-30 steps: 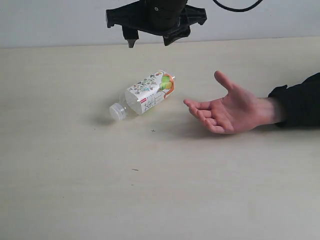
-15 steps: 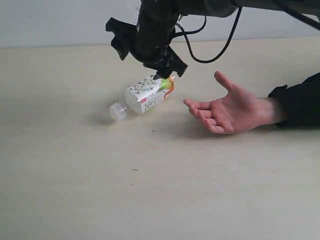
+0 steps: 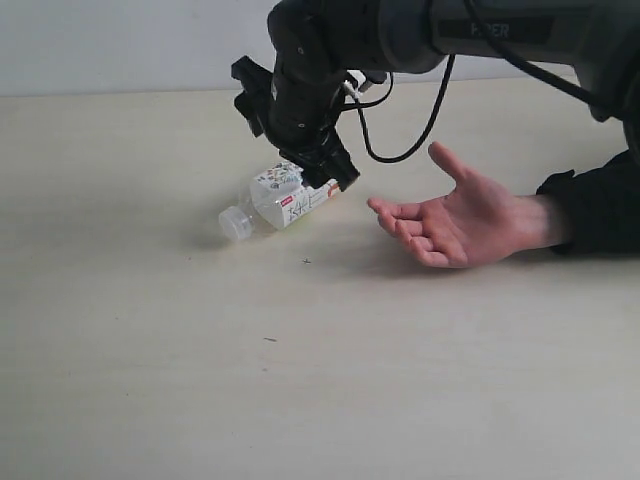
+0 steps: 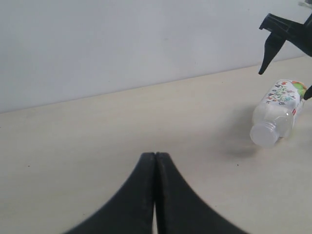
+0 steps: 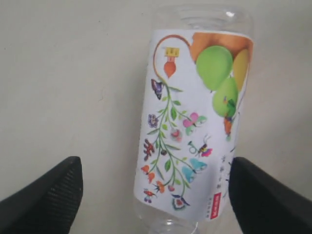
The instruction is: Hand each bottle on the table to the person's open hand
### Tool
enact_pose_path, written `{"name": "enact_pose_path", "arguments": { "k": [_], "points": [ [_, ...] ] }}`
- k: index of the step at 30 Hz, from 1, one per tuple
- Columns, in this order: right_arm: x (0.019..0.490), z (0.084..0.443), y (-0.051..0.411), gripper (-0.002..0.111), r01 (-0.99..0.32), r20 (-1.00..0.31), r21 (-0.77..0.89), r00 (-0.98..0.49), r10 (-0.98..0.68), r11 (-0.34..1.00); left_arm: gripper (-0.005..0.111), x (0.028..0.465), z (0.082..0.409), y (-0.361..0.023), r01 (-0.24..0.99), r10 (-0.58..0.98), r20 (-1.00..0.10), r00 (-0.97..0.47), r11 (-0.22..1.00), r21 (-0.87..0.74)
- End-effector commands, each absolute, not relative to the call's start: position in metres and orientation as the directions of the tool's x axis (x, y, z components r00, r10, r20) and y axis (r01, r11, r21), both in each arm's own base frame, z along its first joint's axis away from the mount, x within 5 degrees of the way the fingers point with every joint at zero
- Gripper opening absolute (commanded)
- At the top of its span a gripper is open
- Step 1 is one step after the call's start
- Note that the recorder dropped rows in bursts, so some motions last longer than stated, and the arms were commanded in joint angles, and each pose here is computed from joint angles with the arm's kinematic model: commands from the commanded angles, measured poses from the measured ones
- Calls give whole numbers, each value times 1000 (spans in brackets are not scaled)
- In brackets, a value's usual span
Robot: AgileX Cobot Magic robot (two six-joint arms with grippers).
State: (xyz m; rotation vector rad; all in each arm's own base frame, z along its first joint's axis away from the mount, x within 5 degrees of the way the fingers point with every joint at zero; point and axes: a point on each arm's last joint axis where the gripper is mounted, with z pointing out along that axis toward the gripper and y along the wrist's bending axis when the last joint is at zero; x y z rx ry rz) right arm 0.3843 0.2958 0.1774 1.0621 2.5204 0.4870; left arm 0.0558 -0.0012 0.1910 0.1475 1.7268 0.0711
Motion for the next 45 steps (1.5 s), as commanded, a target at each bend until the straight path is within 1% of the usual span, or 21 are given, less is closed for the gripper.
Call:
{"name": "enact_pose_path", "arguments": {
  "k": [1, 13, 15, 17, 18, 25, 27, 30, 33, 37, 42, 45],
  "points": [
    [387, 166, 297, 78, 603, -214, 429, -656, 724, 672, 1, 55, 191, -2, 64, 132, -980, -150, 990, 124],
    [392, 124, 301, 78, 623, -204, 396, -657, 726, 675, 1, 55, 191, -2, 64, 132, -980, -150, 990, 124],
    [392, 124, 301, 74, 615, -206, 400, -662, 721, 679, 1, 55, 191, -2, 64, 132, -980, -150, 990, 124],
    [392, 124, 301, 64, 606, -212, 397, -671, 711, 690, 1, 55, 191, -2, 64, 132, -980, -150, 990, 124],
    [392, 125, 301, 57, 597, -217, 398, -677, 703, 697, 1, 55, 191, -2, 64, 132, -980, -150, 990, 124],
    [393, 137, 300, 1, 576, -241, 414, -677, 695, 705, 1, 55, 191, -2, 64, 132, -980, -150, 990, 124],
    [394, 142, 300, 0, 559, -248, 428, -684, 687, 710, 1, 55, 191, -2, 64, 132, -980, -150, 990, 124],
    [395, 153, 303, 0, 476, -284, 456, -723, 630, 752, 1, 55, 191, -2, 64, 132, -980, -150, 990, 124],
    [395, 173, 303, 0, 366, -348, 464, -762, 545, 807, 1, 55, 191, -2, 64, 132, -980, -150, 990, 124],
    [392, 209, 303, 0, 181, -453, 450, -798, 398, 875, 1, 55, 191, -2, 64, 132, -980, -150, 990, 124],
    [390, 263, 295, 0, 27, -520, 425, -811, 268, 905, 1, 55, 191, -2, 64, 132, -980, -150, 990, 124],
    [388, 289, 280, 0, -16, -516, 356, -837, 183, 934, 1, 55, 191, -2, 64, 132, -980, -150, 990, 124]
  ]
}}
